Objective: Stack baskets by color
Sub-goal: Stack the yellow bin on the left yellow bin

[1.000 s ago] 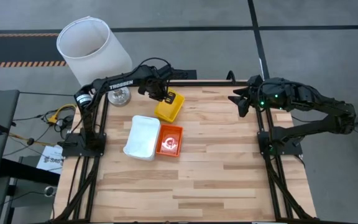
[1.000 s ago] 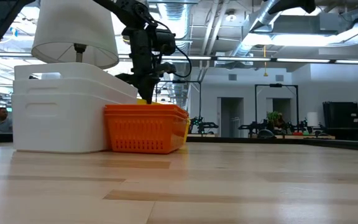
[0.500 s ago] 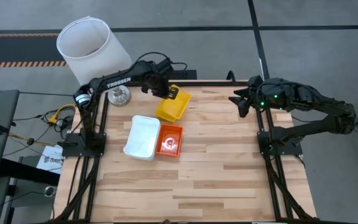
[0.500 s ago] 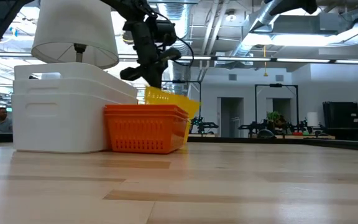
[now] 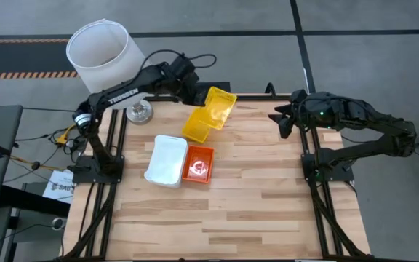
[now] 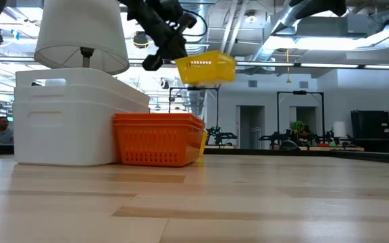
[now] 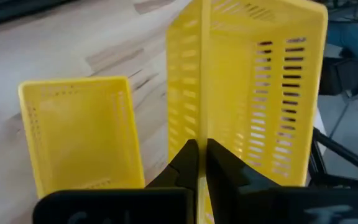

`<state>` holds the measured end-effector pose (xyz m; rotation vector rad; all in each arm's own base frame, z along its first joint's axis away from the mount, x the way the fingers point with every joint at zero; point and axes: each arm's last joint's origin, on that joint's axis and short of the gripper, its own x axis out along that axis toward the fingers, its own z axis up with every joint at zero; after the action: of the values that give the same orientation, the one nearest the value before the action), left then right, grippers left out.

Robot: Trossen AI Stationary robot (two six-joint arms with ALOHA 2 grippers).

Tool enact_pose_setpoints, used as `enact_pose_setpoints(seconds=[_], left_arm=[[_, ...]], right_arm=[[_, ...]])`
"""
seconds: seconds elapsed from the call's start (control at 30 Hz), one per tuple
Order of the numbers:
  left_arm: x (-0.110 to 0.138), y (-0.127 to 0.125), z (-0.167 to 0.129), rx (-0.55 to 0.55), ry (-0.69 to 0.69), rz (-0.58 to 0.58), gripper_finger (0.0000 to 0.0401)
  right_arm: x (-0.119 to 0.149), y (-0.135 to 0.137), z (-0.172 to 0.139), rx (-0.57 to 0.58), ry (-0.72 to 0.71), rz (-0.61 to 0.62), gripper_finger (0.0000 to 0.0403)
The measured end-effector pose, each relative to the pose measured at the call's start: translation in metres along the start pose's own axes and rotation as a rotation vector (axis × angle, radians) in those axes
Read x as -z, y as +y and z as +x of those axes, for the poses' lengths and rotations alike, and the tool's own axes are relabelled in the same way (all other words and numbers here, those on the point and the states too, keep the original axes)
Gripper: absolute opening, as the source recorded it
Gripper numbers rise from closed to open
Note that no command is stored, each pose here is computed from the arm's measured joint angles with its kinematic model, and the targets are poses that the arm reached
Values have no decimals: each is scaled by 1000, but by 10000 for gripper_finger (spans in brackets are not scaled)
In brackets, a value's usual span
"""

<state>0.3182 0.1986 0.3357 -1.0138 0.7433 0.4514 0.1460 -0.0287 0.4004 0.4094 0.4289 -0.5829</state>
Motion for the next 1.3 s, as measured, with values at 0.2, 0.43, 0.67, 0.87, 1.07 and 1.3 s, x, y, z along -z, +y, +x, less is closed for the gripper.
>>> enact_pose_setpoints(seconds=[0.2, 0.43, 0.67, 0.87, 1.07, 1.3], left_arm=[[11, 13, 0, 34, -20, -31, 0], [46, 37, 5, 112, -104, -118, 0], [64, 64, 22, 7, -111, -181, 0], [64, 73, 30, -102, -155, -118, 0], [67, 79, 31, -165, -126, -43, 0], [72, 81, 31, -204, -87, -15, 0]], right_arm=[[1, -1, 0, 6, 12, 2, 225], [1, 0, 0, 5, 9, 4, 225], [0, 0, 0, 3, 5, 8, 225], [-1, 1, 2, -1, -2, 11, 225], [0, 4, 4, -9, 11, 17, 225], [2, 9, 7, -23, 27, 1, 225]])
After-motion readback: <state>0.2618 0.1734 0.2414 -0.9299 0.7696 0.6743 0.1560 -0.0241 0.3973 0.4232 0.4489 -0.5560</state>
